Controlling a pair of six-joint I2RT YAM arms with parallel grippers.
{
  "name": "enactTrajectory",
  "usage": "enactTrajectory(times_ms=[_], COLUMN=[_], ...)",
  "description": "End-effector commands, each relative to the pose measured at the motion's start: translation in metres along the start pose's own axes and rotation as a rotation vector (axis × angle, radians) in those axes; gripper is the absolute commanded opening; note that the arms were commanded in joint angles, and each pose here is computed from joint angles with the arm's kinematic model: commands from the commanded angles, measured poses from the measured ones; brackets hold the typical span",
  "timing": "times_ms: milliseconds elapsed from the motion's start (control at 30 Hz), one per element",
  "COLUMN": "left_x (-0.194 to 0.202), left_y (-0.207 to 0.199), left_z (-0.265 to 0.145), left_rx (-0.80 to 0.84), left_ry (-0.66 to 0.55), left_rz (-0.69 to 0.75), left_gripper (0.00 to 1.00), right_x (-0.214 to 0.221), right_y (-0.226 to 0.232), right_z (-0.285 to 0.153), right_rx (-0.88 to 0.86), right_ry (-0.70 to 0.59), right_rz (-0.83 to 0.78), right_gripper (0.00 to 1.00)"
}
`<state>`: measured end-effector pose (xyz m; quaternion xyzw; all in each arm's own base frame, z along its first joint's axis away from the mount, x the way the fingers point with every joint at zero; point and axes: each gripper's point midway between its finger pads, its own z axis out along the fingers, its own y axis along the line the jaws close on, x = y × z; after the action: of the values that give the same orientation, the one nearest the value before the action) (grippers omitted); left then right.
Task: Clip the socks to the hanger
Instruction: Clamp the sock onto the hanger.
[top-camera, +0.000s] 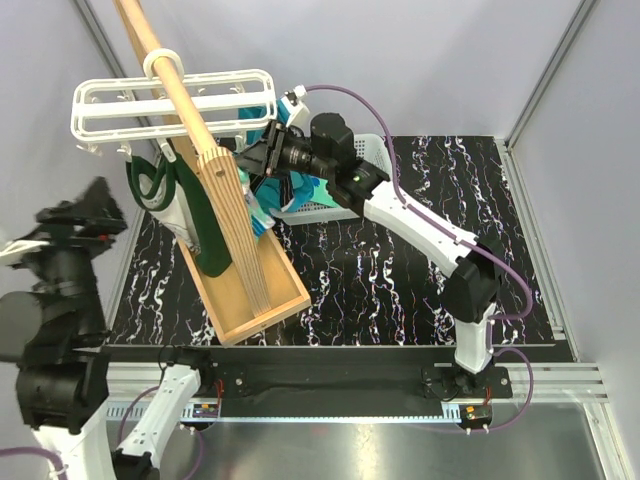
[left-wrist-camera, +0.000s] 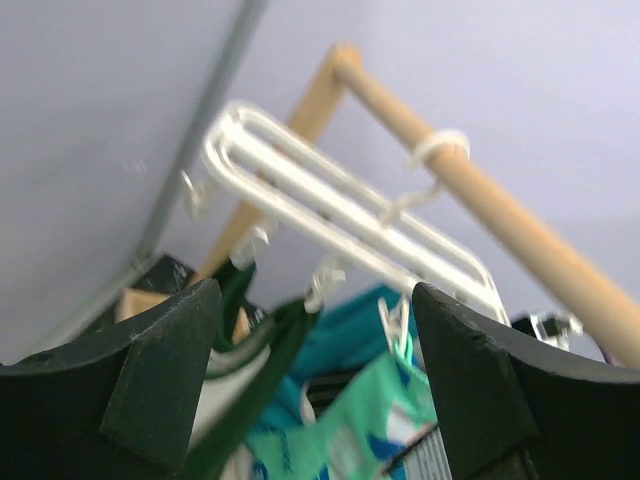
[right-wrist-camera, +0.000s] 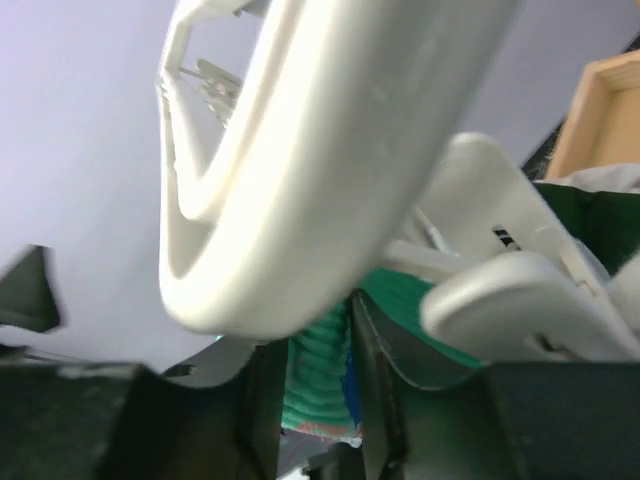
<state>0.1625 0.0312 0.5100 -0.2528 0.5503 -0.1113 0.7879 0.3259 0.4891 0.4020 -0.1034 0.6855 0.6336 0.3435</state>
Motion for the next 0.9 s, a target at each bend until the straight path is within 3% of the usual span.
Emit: enactTrajectory(times_ms=[0,367,467,600,667,867], left_x=[-0.029,-0.002,0.005,0.013,0.016,0.032], left_y=[0.017,-0.002,-0.002,-0.005,-0.007,-0.008], left_z=[0.016,0.028,0.029,0.030,0.032,0.035], left_rx=[-0.156,-0.070,-0.065,-0.047,-0.033,-0.021], left_ry=[-0.047,0.072,0.094,0.114,0.115,0.154], left_rz=[0.164,0.153,0.155,0.132,0.113,0.099], left_gripper=[0.82,0.82,0.82,0.82,0.82,0.82], right_x=[-0.008,0.028,0.049,0.091,0.095,0.150], right_y=[-0.001,-0.010,-0.019,-0.068,-0.076,-0.132], right_z=[-0.003,-0.044,-0.059,-0.070,-0.066,-0.042], right_rx=[0.019,0.040,0.020,0.068,0.043,0.008], right_ry=[0.037,0.180,0.209,0.277,0.257,0.355], right_rz=[-0.129,-0.249,-0.276,-0.269,-0.283,-0.217], right_gripper=[0.39,0.74,0.77,0.82,0.82,0.81])
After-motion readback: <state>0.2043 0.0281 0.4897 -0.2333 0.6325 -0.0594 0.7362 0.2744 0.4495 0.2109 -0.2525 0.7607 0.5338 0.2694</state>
